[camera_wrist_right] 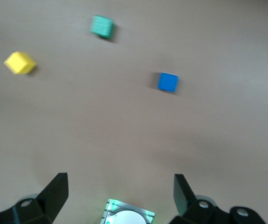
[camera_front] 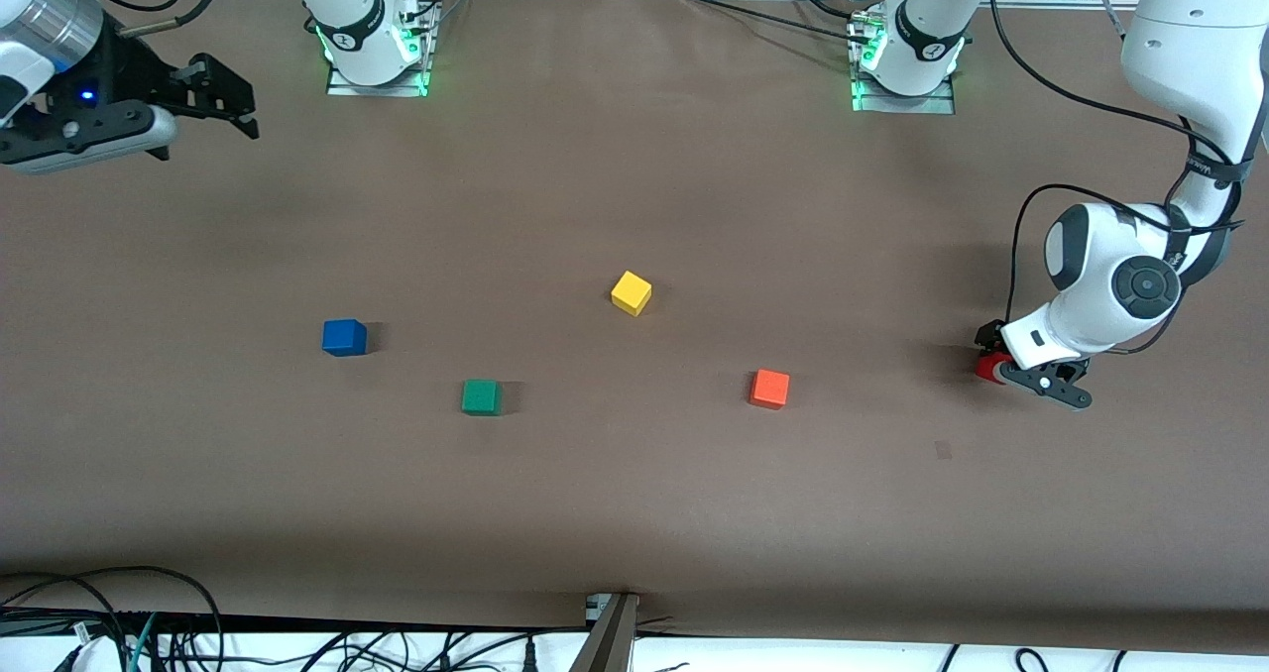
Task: Pass red block to right arm, stack on blue
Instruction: 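Lower the left gripper onto the red cube and close it, then lift the red cube with the left gripper while the right gripper approaches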
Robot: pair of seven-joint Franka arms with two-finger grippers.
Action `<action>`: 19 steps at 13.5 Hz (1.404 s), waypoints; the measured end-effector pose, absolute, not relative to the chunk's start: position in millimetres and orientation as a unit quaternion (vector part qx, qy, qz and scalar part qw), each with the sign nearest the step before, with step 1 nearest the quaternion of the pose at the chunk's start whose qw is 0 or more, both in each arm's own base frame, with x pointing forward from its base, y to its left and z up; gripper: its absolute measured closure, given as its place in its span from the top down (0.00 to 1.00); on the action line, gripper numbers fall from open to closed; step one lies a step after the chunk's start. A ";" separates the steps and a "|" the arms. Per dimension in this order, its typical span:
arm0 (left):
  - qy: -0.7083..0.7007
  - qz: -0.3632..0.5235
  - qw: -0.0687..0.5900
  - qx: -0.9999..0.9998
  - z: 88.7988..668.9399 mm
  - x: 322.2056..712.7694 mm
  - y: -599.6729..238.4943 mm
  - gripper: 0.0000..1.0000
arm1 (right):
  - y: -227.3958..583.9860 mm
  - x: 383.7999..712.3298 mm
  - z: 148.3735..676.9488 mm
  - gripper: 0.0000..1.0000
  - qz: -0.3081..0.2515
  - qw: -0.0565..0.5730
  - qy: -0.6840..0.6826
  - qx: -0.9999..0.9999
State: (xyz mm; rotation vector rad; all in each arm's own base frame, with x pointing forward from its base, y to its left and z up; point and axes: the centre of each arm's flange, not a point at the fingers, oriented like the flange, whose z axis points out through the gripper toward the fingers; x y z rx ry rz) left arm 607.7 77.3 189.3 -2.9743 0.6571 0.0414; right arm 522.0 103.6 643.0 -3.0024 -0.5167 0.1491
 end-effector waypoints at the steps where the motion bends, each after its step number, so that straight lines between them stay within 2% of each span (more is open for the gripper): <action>1: 0.210 0.015 0.043 -0.977 185.9 607.0 77.4 1.00 | 107.8 522.7 640.4 1.00 0.050 0.067 -0.193 -0.978; 2: 0.204 0.015 0.038 -0.978 183.6 606.5 77.3 0.93 | 111.9 524.2 637.6 1.00 0.050 0.090 -0.216 -0.971; 5: 0.199 0.014 0.030 -0.979 182.1 606.8 73.4 0.61 | 122.0 531.7 630.3 1.00 0.036 0.145 -0.274 -0.950; 6: 0.199 0.014 0.030 -0.979 182.5 607.2 72.8 0.56 | 124.9 534.1 628.5 1.00 0.029 0.160 -0.289 -0.944; 11: 0.246 -0.007 0.017 -0.969 198.4 617.6 49.3 0.56 | 129.2 544.2 613.3 1.00 0.002 0.199 -0.348 -0.916; 16: 0.303 -0.054 -0.032 -0.951 236.0 628.1 9.8 0.56 | 124.0 548.0 608.3 1.00 0.001 0.205 -0.350 -0.914; 19: 0.329 -0.042 -0.050 -0.942 257.4 635.6 2.1 0.56 | 119.0 547.1 607.4 1.00 0.016 0.206 -0.311 -0.928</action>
